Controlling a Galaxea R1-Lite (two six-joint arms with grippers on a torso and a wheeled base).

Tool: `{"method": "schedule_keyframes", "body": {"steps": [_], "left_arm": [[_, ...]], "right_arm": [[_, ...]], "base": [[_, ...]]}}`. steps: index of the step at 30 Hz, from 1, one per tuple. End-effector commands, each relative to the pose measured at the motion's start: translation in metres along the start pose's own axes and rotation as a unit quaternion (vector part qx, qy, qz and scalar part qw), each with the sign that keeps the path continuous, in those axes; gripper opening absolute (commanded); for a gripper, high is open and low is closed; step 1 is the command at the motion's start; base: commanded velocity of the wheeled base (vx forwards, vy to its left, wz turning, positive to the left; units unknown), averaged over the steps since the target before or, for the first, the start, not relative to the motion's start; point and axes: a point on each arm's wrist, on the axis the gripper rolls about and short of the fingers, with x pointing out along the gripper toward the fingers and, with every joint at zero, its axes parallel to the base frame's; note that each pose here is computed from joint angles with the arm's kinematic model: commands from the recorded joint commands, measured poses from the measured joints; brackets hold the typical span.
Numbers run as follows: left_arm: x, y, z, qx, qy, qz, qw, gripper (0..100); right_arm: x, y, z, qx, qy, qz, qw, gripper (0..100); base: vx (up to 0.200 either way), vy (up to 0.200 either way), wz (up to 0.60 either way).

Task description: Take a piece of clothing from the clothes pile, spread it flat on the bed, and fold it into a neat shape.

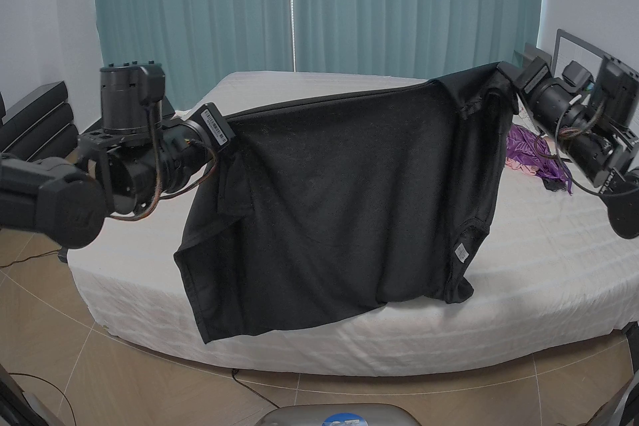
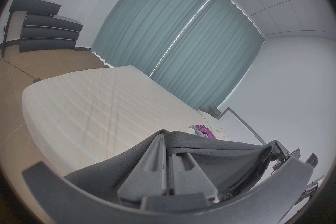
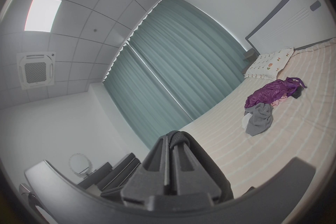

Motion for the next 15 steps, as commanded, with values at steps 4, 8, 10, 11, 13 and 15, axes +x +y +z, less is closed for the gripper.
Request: {"method": "schedule_keyframes", "body": {"steps": [4, 8, 10, 11, 13, 15], "left_arm": [[0.073, 0.018, -0.018, 0.001, 0.025, 0.03, 0.9992, 0], [0.1, 0.029, -0.021, -0.001, 0.025, 0.041, 0.9989, 0], [0.113, 0.037, -0.025, -0.002, 0.028, 0.049, 0.9984, 0], [0.121, 0.043, -0.028, -0.002, 0.032, 0.055, 0.998, 0], [0.127, 0.047, -0.031, -0.002, 0.033, 0.059, 0.9977, 0], [0.148, 0.059, -0.045, -0.001, 0.042, 0.067, 0.9968, 0]], "right_arm": [[0.058, -0.042, -0.042, -0.01, 0.029, -0.054, 0.9981, 0], [0.076, -0.054, -0.056, -0.013, 0.034, -0.066, 0.9972, 0], [0.085, -0.061, -0.062, -0.014, 0.038, -0.072, 0.9966, 0], [0.089, -0.065, -0.067, -0.014, 0.041, -0.074, 0.9963, 0], [0.093, -0.068, -0.071, -0.014, 0.044, -0.077, 0.996, 0], [0.102, -0.081, -0.089, -0.017, 0.059, -0.088, 0.9942, 0]], "base": [[0.2, 0.0, 0.0], [0.2, 0.0, 0.0], [0.2, 0.0, 0.0], [0.2, 0.0, 0.0], [0.2, 0.0, 0.0], [0.2, 0.0, 0.0]]}}
